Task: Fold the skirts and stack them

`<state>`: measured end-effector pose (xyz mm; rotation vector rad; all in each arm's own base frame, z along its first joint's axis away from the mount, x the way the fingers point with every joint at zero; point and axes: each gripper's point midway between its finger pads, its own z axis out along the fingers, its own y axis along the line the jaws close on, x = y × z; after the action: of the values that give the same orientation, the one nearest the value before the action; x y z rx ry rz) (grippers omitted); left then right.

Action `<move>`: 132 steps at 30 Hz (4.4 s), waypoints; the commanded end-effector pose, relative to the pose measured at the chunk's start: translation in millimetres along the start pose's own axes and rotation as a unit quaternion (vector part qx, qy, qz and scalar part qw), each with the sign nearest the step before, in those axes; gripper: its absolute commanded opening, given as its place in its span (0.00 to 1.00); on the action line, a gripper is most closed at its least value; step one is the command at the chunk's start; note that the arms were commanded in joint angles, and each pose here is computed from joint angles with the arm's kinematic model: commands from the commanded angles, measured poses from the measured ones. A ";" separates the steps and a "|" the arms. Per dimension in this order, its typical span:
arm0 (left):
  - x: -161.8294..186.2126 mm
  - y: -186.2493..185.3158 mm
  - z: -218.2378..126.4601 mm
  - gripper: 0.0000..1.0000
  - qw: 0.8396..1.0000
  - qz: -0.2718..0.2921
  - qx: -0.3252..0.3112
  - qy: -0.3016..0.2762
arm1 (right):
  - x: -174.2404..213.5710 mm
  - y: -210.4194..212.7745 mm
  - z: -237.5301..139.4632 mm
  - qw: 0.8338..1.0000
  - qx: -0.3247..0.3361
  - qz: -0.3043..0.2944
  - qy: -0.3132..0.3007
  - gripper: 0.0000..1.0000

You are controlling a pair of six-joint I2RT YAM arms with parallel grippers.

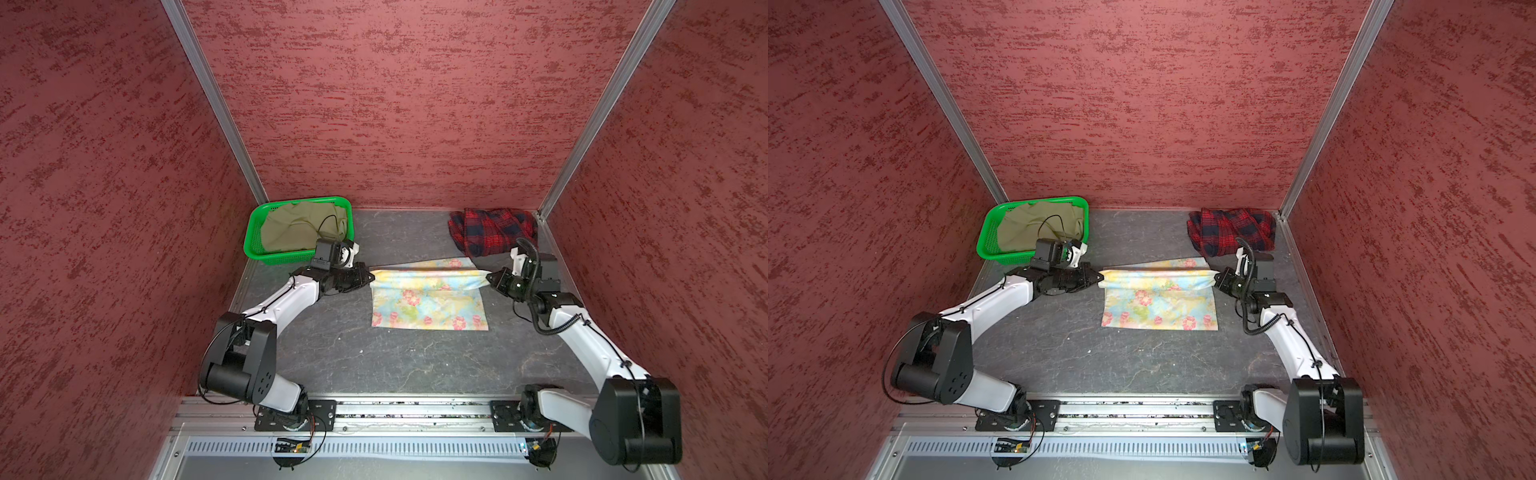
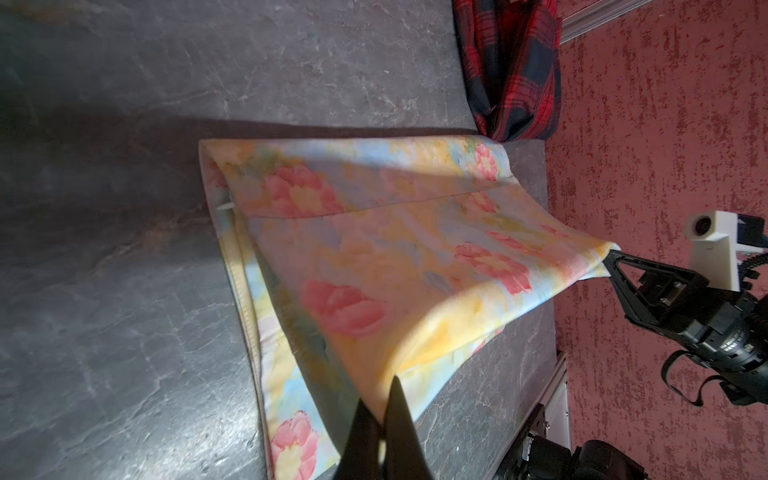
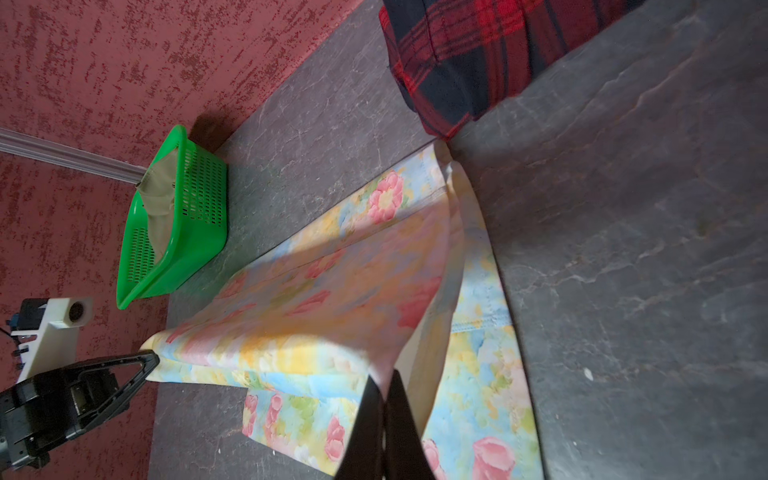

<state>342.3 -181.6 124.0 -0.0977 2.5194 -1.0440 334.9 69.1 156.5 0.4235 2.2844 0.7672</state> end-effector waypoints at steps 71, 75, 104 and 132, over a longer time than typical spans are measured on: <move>-91.8 27.8 -19.9 0.00 0.984 0.006 -0.145 -0.106 | -103.1 64.6 90.0 0.999 -0.024 -0.029 -0.014 0.00; -72.6 29.5 -25.6 0.00 0.983 0.008 -0.142 -0.113 | -81.2 58.1 66.7 0.999 -0.019 -0.026 -0.013 0.01; 13.6 47.0 6.3 0.03 0.982 0.010 -0.177 -0.065 | -11.2 -22.1 83.3 0.996 0.079 0.001 0.034 0.00; 108.6 65.5 21.7 0.10 0.979 -0.003 -0.201 -0.026 | 47.6 -68.9 55.1 0.984 0.157 0.029 0.079 0.10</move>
<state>257.5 -183.5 39.1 -0.1726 2.6469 -0.5974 333.9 78.9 65.0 0.5235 2.5601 0.5858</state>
